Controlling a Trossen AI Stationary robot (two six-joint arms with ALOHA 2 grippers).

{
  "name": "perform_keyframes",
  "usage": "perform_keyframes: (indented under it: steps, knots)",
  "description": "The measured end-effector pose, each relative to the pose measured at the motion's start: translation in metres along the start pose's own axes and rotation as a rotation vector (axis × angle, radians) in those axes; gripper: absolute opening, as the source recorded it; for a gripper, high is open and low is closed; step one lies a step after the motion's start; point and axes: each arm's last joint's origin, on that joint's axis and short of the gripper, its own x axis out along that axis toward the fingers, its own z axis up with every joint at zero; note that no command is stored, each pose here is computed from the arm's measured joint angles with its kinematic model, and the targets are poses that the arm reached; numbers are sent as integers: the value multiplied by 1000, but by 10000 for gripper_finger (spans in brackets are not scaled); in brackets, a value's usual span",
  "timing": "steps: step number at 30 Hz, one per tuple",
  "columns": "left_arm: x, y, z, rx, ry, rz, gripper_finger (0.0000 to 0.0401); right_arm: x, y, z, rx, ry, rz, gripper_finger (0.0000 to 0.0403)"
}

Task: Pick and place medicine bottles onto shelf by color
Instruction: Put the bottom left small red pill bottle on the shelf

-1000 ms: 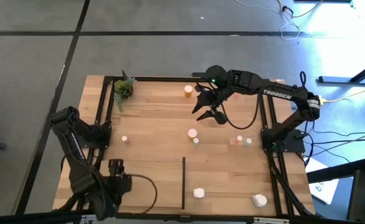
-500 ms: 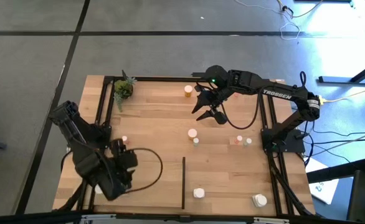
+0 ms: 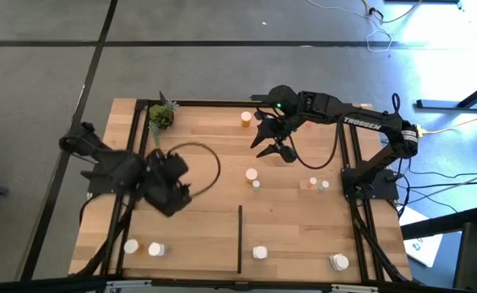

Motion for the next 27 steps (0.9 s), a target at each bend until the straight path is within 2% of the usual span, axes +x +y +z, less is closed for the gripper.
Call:
perform_keyframes:
  steps: [12,18,27]
  knots:
    - [27,33,36,-249,23,124,305,0,0,0,0,0,0,174]
    - [59,41,30,-313,146,216,305,0,0,0,0,0,0,174]
    - [87,56,22,-364,211,327,305,0,0,0,0,0,0,174]
